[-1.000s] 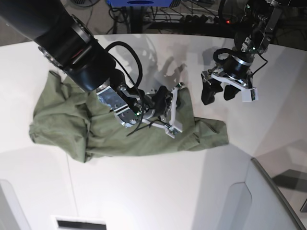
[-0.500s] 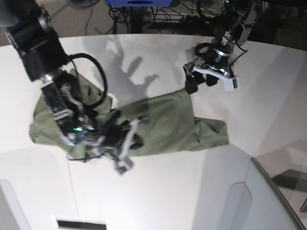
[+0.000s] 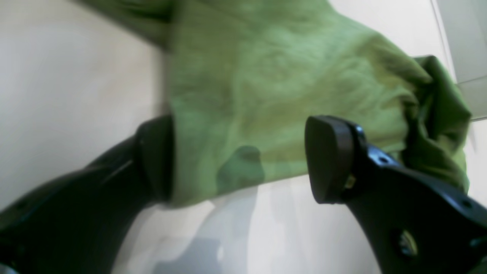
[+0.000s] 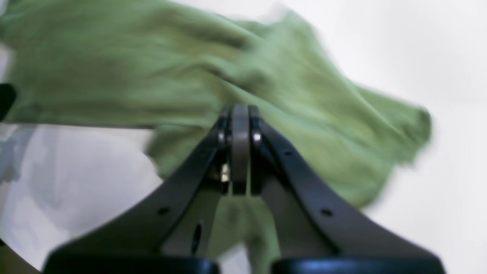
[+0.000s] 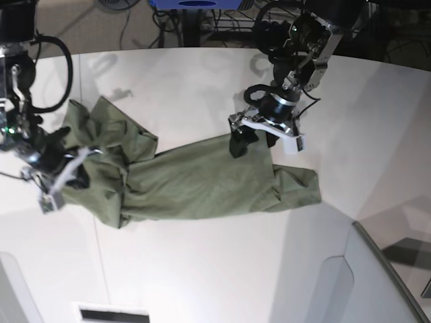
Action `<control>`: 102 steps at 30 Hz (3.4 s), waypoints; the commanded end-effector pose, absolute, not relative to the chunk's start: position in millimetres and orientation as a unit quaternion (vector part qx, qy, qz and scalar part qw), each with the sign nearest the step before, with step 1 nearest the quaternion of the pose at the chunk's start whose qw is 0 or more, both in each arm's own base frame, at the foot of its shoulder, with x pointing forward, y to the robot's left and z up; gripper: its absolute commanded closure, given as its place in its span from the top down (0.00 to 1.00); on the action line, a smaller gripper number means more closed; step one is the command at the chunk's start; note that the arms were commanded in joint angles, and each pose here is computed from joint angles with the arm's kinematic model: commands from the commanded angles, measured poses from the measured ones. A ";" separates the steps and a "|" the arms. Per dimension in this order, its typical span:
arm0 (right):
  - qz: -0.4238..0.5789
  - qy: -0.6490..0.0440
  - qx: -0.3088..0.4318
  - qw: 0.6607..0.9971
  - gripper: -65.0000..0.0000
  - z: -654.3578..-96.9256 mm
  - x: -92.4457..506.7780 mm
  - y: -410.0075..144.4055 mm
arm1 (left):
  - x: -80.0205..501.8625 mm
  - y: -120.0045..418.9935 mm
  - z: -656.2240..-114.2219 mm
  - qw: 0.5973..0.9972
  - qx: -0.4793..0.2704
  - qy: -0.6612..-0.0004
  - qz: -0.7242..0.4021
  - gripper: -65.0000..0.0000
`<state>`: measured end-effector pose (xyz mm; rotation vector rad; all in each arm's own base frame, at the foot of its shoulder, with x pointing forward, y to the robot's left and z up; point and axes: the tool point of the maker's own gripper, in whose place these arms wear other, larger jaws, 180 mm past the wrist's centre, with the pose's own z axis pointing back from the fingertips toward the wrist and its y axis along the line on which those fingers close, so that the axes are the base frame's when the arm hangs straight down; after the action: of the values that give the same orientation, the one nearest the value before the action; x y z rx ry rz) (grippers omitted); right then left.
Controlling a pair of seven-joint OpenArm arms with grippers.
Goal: Layout the t-shirt on the table in an organized manner, then fold the t-shirt properly
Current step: 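Grasp the shirt edges with both grippers, one at each end, then lift the green shirt high with both grippers and shake it out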
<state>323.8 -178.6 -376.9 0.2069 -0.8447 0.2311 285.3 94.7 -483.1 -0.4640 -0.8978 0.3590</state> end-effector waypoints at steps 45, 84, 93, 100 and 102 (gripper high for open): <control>-0.108 -0.251 0.180 0.945 0.01 -493.3 231.1 -232.5 | 308.4 110.2 -452.3 0.854 -0.219 -0.448 0.146 0.00; 0.142 -0.615 -0.109 0.768 0.01 -116.6 374.4 -294.0 | 409.5 241.8 -83.8 0.724 -0.090 -0.682 -0.051 0.00; 0.136 -0.676 -0.134 0.712 0.01 -48.1 385.1 -299.3 | 407.1 281.4 -23.1 0.641 -0.108 -0.759 0.044 0.00; 0.134 -0.716 -0.157 0.667 0.01 5.7 385.8 -305.0 | 413.8 295.9 -2.8 0.608 -0.129 -0.779 0.084 0.00; 0.133 -0.725 -0.169 0.654 0.01 22.3 383.3 -308.9 | 414.1 295.9 2.3 0.603 -0.130 -0.782 0.084 0.00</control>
<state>389.7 -298.4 0.5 -0.3210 -1.6000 0.3243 419.0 284.9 -18.8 -0.3414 -1.7391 0.1844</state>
